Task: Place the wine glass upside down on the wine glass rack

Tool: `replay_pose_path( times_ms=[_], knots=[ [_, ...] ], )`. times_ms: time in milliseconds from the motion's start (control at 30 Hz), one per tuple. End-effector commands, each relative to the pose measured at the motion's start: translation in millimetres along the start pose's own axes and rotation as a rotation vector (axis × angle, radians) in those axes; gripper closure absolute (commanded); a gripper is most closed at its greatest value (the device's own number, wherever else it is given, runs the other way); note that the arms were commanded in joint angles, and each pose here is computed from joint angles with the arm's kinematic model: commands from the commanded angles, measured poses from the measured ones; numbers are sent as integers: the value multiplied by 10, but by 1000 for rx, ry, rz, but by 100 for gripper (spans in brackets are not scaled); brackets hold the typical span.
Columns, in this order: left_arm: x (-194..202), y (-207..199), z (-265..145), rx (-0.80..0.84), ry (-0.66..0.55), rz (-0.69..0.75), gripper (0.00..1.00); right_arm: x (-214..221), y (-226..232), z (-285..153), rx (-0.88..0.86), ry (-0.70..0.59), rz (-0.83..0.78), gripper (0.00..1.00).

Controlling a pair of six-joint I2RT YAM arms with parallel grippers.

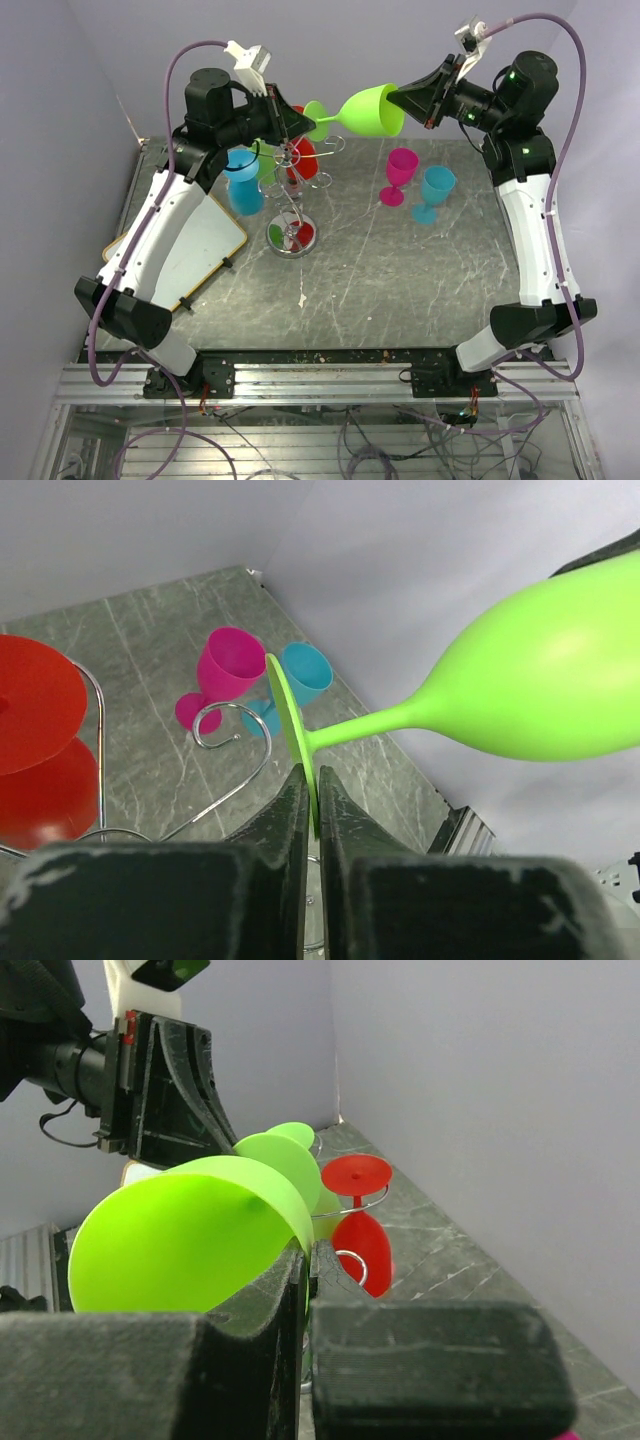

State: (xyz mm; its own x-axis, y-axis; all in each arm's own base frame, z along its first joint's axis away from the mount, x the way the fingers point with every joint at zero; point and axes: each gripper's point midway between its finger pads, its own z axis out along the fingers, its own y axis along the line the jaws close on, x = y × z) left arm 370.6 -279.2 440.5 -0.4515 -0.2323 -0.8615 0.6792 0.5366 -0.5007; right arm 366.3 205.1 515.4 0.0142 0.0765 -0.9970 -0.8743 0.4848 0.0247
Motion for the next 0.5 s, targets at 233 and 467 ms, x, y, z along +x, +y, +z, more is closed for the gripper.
replay_pose_path(
  times_ms=[233, 467],
  knots=[
    [-257, -81, -206, -55, -72, 114, 93, 63, 73, -34, -24, 26, -52, 61],
    [-596, -147, -628, -159, -150, 356, 93, 55, 178, -180, -17, 60, -134, 26]
  ],
)
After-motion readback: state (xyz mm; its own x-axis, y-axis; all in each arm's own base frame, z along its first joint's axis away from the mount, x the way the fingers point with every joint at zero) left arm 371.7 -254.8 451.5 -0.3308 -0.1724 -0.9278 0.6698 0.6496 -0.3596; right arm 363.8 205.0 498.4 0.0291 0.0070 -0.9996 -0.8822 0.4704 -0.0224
